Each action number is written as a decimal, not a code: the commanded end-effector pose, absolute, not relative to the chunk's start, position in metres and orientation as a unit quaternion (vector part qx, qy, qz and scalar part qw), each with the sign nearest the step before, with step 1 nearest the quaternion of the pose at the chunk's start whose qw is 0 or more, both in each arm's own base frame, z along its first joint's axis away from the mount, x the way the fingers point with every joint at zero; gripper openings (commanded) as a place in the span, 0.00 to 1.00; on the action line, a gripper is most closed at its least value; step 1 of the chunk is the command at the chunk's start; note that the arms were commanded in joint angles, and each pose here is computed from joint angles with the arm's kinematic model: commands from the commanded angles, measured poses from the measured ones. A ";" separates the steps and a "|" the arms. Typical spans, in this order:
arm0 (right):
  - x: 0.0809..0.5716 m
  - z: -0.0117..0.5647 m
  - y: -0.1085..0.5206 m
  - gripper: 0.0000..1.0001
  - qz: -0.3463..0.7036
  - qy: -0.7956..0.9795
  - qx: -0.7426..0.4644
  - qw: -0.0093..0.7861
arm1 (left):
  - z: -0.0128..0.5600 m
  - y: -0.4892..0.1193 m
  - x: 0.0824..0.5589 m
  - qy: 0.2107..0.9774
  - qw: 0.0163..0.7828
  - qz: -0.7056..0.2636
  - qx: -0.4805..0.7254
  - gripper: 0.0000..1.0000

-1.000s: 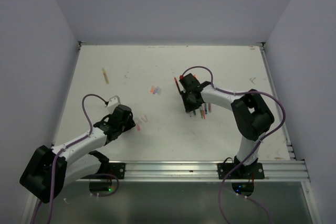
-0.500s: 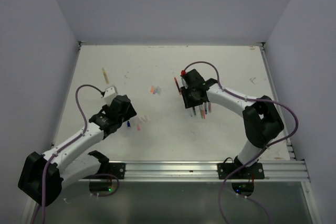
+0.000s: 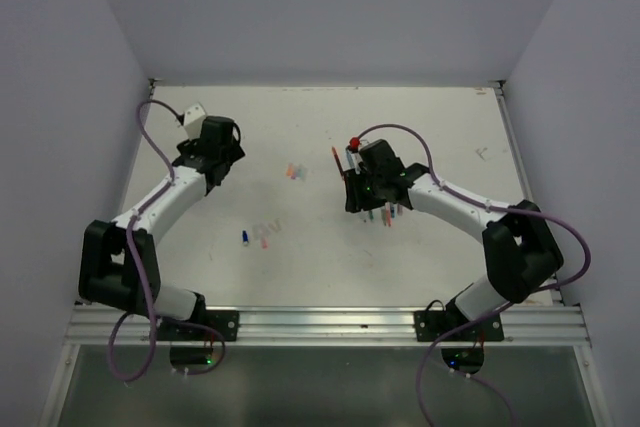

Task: Open the pen caps

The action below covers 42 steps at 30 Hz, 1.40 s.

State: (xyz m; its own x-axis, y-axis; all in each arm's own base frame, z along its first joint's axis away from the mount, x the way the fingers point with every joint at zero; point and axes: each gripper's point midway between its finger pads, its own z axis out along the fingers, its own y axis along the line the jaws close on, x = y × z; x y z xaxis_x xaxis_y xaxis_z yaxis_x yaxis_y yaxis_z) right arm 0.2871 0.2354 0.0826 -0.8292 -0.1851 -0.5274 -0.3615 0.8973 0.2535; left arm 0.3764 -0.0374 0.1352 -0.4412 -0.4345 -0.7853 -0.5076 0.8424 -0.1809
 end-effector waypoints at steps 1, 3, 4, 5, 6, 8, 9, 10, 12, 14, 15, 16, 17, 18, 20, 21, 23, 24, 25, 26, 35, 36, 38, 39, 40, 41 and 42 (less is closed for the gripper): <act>0.286 0.102 0.254 0.43 0.235 0.920 -0.146 0.278 | 0.156 0.001 0.424 0.818 0.486 0.080 -0.297 0.77; 0.284 0.103 0.253 0.43 0.236 0.919 -0.146 0.282 | 0.153 0.015 0.441 0.820 0.478 0.102 -0.297 0.76; 0.281 0.102 0.251 0.43 0.236 0.919 -0.145 0.281 | 0.153 0.020 0.446 0.819 0.477 0.107 -0.299 0.75; 0.281 0.104 0.250 0.43 0.237 0.918 -0.144 0.285 | 0.157 0.023 0.455 0.817 0.481 0.107 -0.300 0.75; 0.281 0.104 0.250 0.43 0.238 0.916 -0.145 0.287 | 0.145 0.031 0.460 0.821 0.469 0.116 -0.303 0.74; 0.279 0.105 0.248 0.43 0.238 0.915 -0.146 0.291 | 0.142 0.038 0.470 0.821 0.467 0.122 -0.306 0.73; 0.279 0.105 0.248 0.43 0.237 0.915 -0.147 0.292 | 0.129 0.044 0.474 0.825 0.456 0.131 -0.308 0.72; 0.279 0.106 0.246 0.43 0.235 0.915 -0.147 0.294 | 0.128 0.047 0.479 0.823 0.456 0.133 -0.311 0.72; 0.279 0.107 0.245 0.43 0.232 0.914 -0.150 0.297 | 0.112 0.053 0.483 0.829 0.441 0.137 -0.315 0.68; 0.278 0.108 0.243 0.43 0.228 0.914 -0.151 0.300 | 0.105 0.056 0.488 0.829 0.441 0.137 -0.315 0.66; 0.278 0.108 0.242 0.43 0.226 0.914 -0.152 0.301 | 0.095 0.058 0.490 0.831 0.436 0.141 -0.315 0.65; 0.278 0.107 0.242 0.43 0.225 0.914 -0.152 0.301 | 0.092 0.060 0.492 0.832 0.434 0.143 -0.316 0.64; 0.279 0.107 0.240 0.43 0.223 0.915 -0.151 0.301 | 0.088 0.060 0.494 0.833 0.431 0.142 -0.318 0.62; 0.279 0.107 0.241 0.43 0.223 0.914 -0.153 0.302 | 0.079 0.062 0.494 0.835 0.423 0.145 -0.320 0.62; 0.278 0.106 0.240 0.43 0.222 0.914 -0.154 0.302 | 0.073 0.063 0.495 0.836 0.421 0.145 -0.322 0.61; 0.278 0.105 0.240 0.43 0.221 0.915 -0.153 0.300 | 0.068 0.064 0.495 0.836 0.418 0.147 -0.323 0.61; 0.278 0.105 0.240 0.43 0.221 0.915 -0.154 0.301 | 0.062 0.065 0.495 0.838 0.414 0.149 -0.322 0.60; 0.278 0.104 0.239 0.43 0.220 0.915 -0.153 0.301 | 0.057 0.065 0.495 0.840 0.411 0.149 -0.322 0.60; 0.278 0.103 0.240 0.43 0.220 0.915 -0.154 0.300 | 0.055 0.066 0.494 0.840 0.409 0.150 -0.323 0.60; 0.278 0.102 0.239 0.43 0.219 0.916 -0.154 0.299 | 0.053 0.066 0.494 0.841 0.408 0.151 -0.322 0.60; 0.279 0.105 0.238 0.43 0.217 0.916 -0.152 0.302 | 0.040 0.068 0.497 0.847 0.394 0.139 -0.329 0.53; 0.279 0.105 0.238 0.43 0.216 0.916 -0.152 0.303 | 0.040 0.066 0.499 0.849 0.390 0.135 -0.329 0.53; 0.279 0.106 0.237 0.43 0.215 0.916 -0.152 0.304 | 0.037 0.065 0.500 0.852 0.385 0.134 -0.328 0.50; 0.279 0.107 0.238 0.43 0.216 0.915 -0.151 0.306 | 0.034 0.064 0.501 0.855 0.381 0.131 -0.326 0.48; 0.279 0.107 0.237 0.43 0.215 0.915 -0.151 0.306 | 0.032 0.063 0.501 0.857 0.378 0.130 -0.325 0.45; 0.279 0.108 0.237 0.43 0.215 0.914 -0.151 0.308 | 0.029 0.062 0.502 0.860 0.374 0.129 -0.323 0.43; 0.278 0.107 0.236 0.43 0.213 0.916 -0.150 0.306 | 0.030 0.061 0.503 0.861 0.374 0.126 -0.322 0.41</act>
State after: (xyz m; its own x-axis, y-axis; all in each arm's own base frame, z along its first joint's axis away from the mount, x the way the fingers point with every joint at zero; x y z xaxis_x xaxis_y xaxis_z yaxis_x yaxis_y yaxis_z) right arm 0.2747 0.2364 0.0928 -0.8016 -0.1497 -0.5788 -0.3866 0.8683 0.3109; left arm 0.4895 0.0592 0.0222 -0.5374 -0.4481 -0.7144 -0.6450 0.7641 0.0059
